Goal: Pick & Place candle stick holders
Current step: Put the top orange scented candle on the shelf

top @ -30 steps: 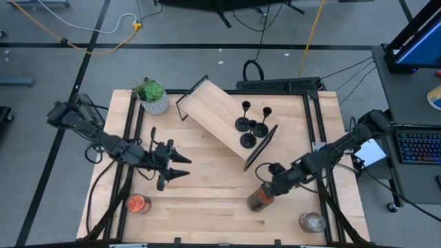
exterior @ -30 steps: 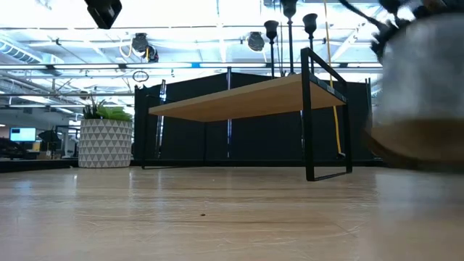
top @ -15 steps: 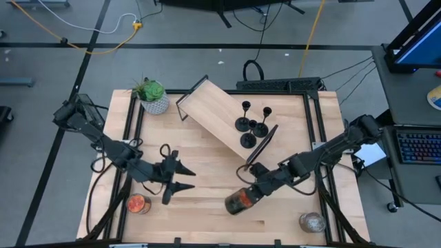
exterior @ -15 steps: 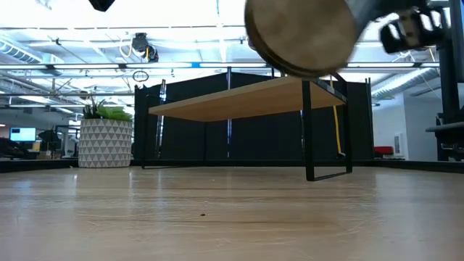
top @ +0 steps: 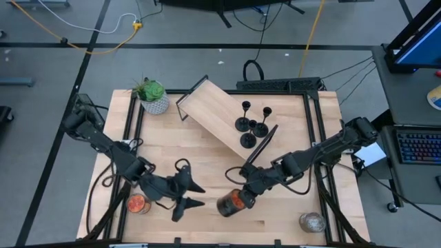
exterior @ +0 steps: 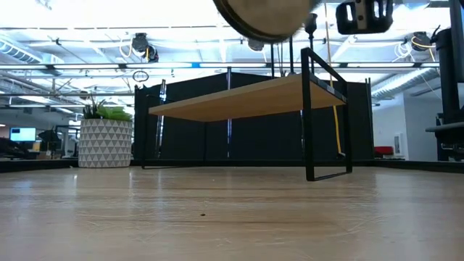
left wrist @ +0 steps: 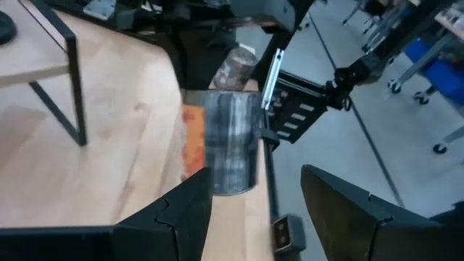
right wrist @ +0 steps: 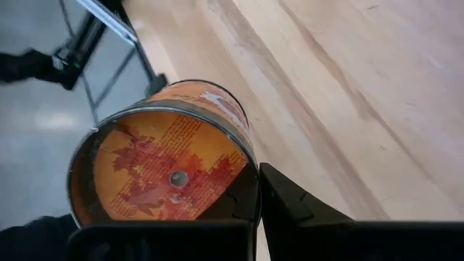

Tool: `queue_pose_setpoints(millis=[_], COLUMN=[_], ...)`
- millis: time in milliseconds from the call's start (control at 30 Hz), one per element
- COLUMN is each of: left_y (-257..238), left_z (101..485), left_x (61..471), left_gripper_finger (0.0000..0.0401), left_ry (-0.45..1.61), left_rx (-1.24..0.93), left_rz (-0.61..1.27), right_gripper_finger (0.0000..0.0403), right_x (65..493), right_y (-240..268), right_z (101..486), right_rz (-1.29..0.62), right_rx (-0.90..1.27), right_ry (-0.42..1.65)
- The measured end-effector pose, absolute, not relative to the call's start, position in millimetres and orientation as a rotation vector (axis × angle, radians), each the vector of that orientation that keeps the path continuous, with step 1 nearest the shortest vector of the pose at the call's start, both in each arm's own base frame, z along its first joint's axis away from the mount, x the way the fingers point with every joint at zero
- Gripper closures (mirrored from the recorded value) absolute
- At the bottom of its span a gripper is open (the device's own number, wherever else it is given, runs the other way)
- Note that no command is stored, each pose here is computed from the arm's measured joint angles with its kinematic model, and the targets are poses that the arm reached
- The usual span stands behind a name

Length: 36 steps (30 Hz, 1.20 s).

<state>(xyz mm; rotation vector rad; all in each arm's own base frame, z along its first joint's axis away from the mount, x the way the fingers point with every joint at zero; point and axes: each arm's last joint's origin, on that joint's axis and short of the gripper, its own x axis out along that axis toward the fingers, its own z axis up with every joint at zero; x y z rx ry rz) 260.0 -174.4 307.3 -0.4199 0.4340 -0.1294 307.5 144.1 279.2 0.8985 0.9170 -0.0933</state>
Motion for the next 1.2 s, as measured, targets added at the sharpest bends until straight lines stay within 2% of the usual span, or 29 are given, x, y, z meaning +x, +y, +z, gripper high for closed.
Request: queue_pose_setpoints(millis=[300, 533, 633, 933, 1200], left_y=[-192, -200, -203, -204, -195], left_z=[304, 293, 290, 277, 268], left_x=[299, 311, 316, 334, 347], left_gripper_finger=[0.0185, 0.0172, 0.0141, 0.0009, 0.004], left_ry=[0.48, 0.504, 0.492, 0.49, 0.557], left_rx=[-0.492, -0.566, -0.601, -0.616, -0.649], left_rz=[-0.149, -0.154, -0.159, -0.278, -0.39], right_gripper_finger=[0.0403, 0.0403, 0.0403, 0.0403, 0.0403], right_x=[303, 303, 303, 305, 303], right_y=[153, 155, 155, 156, 158], right_z=[279, 280, 280, 282, 281], right_rz=[-0.021, 0.009, 0.019, 0.046, 0.054], right_rx=[0.797, 0.742, 0.733, 0.726, 0.721], right_ry=[0.924, 0.917, 0.915, 0.892, 0.9])
